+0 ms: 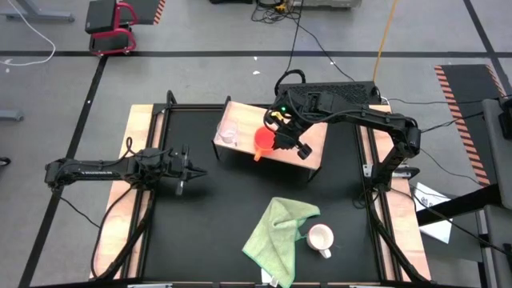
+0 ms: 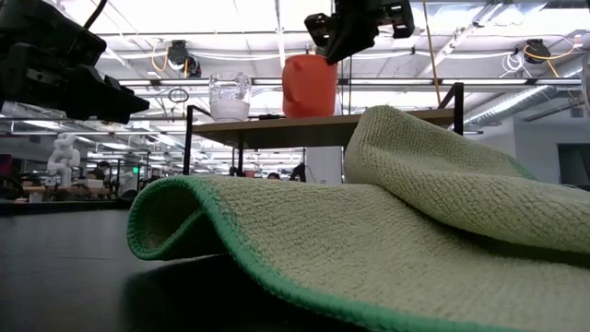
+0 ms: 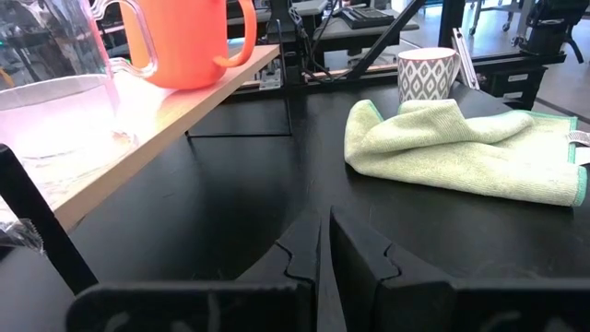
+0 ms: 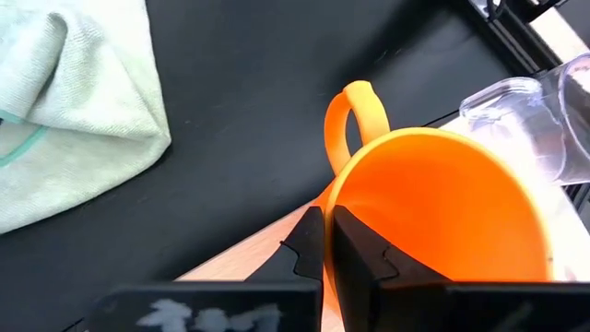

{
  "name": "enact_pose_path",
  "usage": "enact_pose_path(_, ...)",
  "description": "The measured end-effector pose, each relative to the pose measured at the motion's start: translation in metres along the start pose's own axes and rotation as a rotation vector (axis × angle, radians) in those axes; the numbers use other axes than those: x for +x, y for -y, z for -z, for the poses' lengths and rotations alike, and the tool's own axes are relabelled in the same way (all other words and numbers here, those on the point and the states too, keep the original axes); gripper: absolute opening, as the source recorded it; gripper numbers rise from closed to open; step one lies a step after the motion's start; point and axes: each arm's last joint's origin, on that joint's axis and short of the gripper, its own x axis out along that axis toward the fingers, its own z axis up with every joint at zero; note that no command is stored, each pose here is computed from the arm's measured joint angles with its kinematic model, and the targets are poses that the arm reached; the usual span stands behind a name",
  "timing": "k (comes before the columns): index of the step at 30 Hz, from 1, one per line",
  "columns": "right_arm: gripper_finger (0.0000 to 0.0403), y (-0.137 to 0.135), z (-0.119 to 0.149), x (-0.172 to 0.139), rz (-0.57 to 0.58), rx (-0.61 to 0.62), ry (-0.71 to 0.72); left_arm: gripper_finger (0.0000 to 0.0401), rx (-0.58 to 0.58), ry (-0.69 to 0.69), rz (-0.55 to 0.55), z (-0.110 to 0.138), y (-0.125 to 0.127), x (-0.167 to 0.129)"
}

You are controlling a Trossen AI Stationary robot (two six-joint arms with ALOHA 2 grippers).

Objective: Stack small to large cups/mugs on shelf
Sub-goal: Adjust the orange mug to the middle bottom part of the shelf

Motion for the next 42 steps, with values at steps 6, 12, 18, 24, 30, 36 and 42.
enact_pose_path(6,0.0,-0.002,0.001,0.0,-0.016,0.031,-0.009,0.0031,0.0,0.0,0.0,0.0,0.0,0.0)
enact_pose_path(12,0.0,-0.001,-0.001,-0.006,-0.004,0.044,-0.043,0.0031,-0.003,0.0,0.0,0.0,0.0,0.0)
enact_pose_path(18,0.0,0.0,-0.006,-0.014,0.008,0.044,-0.037,0.0031,-0.004,0.0,0.0,0.0,0.0,0.0)
enact_pose_path(24,0.0,0.0,-0.005,-0.014,0.001,0.056,-0.039,0.0031,-0.001,0.0,0.0,0.0,0.0,0.0)
enact_pose_path(30,0.0,0.0,-0.006,-0.014,0.0,0.057,-0.033,0.0031,0.001,0.0,0.0,0.0,0.0,0.0)
enact_pose_path(36,0.0,0.0,-0.006,-0.014,0.001,0.058,-0.031,0.0031,0.002,0.0,0.0,0.0,0.0,0.0)
enact_pose_path(42,0.0,0.001,-0.007,-0.014,0.015,0.077,-0.021,0.0031,0.001,0.0,0.0,0.0,0.0,0.0)
